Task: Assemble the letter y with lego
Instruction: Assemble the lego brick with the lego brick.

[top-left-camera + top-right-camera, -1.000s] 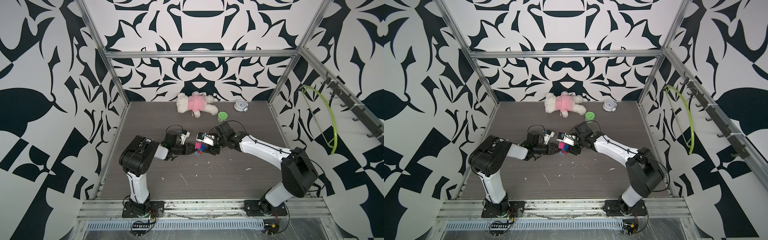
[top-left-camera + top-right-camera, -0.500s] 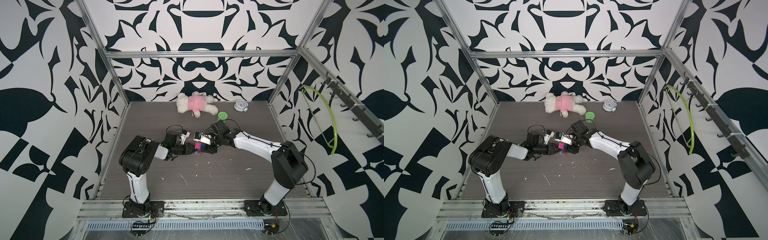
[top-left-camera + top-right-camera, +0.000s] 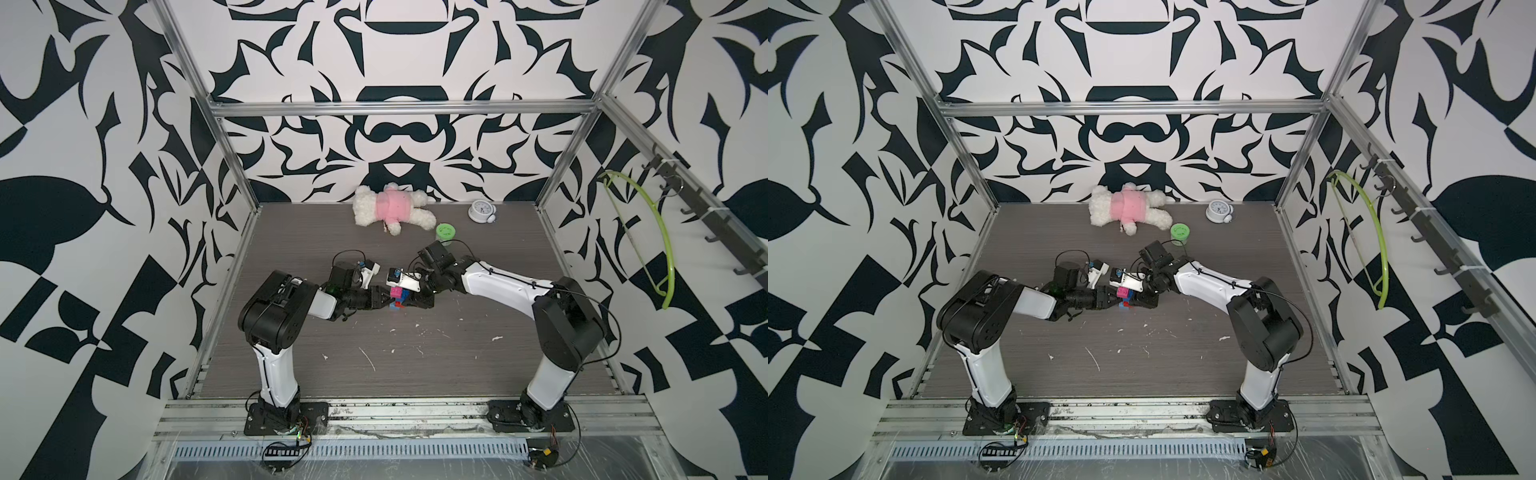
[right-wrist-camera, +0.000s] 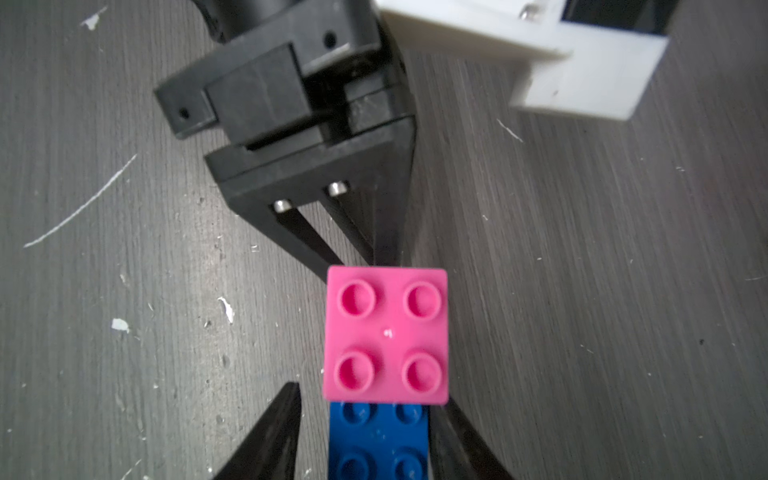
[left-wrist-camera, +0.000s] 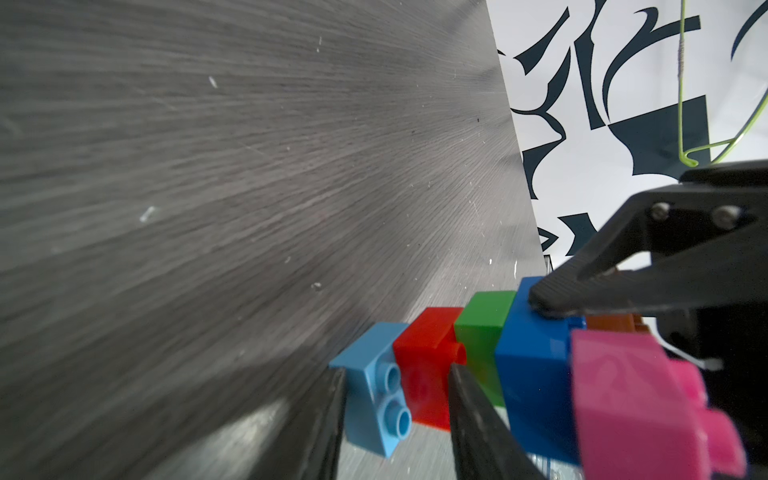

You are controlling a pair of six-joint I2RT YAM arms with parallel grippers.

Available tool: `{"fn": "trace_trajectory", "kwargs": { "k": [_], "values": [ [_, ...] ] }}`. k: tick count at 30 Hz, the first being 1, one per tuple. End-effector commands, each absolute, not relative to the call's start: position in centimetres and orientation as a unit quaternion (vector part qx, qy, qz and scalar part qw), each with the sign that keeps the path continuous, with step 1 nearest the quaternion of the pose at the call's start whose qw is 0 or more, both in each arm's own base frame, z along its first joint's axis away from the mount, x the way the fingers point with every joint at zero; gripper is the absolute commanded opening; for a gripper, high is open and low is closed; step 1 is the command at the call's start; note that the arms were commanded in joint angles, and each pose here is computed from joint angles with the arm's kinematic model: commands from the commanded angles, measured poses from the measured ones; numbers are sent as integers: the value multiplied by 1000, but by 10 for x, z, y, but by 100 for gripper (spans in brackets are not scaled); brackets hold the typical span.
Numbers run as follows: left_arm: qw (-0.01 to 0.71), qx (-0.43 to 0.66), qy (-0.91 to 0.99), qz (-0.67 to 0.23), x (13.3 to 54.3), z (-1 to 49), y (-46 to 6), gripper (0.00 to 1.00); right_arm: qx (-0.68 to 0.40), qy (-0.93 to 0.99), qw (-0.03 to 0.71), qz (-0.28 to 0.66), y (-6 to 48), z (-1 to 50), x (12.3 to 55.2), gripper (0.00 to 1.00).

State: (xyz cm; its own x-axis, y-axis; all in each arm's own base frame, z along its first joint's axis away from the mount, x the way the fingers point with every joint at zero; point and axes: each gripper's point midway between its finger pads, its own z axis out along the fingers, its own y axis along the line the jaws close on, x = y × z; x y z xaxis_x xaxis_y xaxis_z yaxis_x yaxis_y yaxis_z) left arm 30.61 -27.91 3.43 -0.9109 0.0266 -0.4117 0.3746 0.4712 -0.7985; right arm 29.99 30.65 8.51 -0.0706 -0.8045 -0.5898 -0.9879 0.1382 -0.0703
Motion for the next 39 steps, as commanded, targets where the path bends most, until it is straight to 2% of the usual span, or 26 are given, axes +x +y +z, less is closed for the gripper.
{"fn": "trace_trajectory", "kwargs": {
  "k": [1,4,8,22,39],
  "values": [
    [72,59,910,-404,266,-42,-248,43,-638,697,272,183,313,102,304,50],
    [71,59,910,-403,266,-42,-248,43,-639,696,270,185,314,101,303,47],
    [72,59,911,-403,266,-42,-248,43,-640,695,269,186,314,100,303,38],
    [70,59,910,-403,265,-42,-248,43,-647,694,259,180,312,95,303,37],
    [94,57,899,-424,277,-20,-249,51,-647,689,270,183,313,105,302,36]
  ]
}}
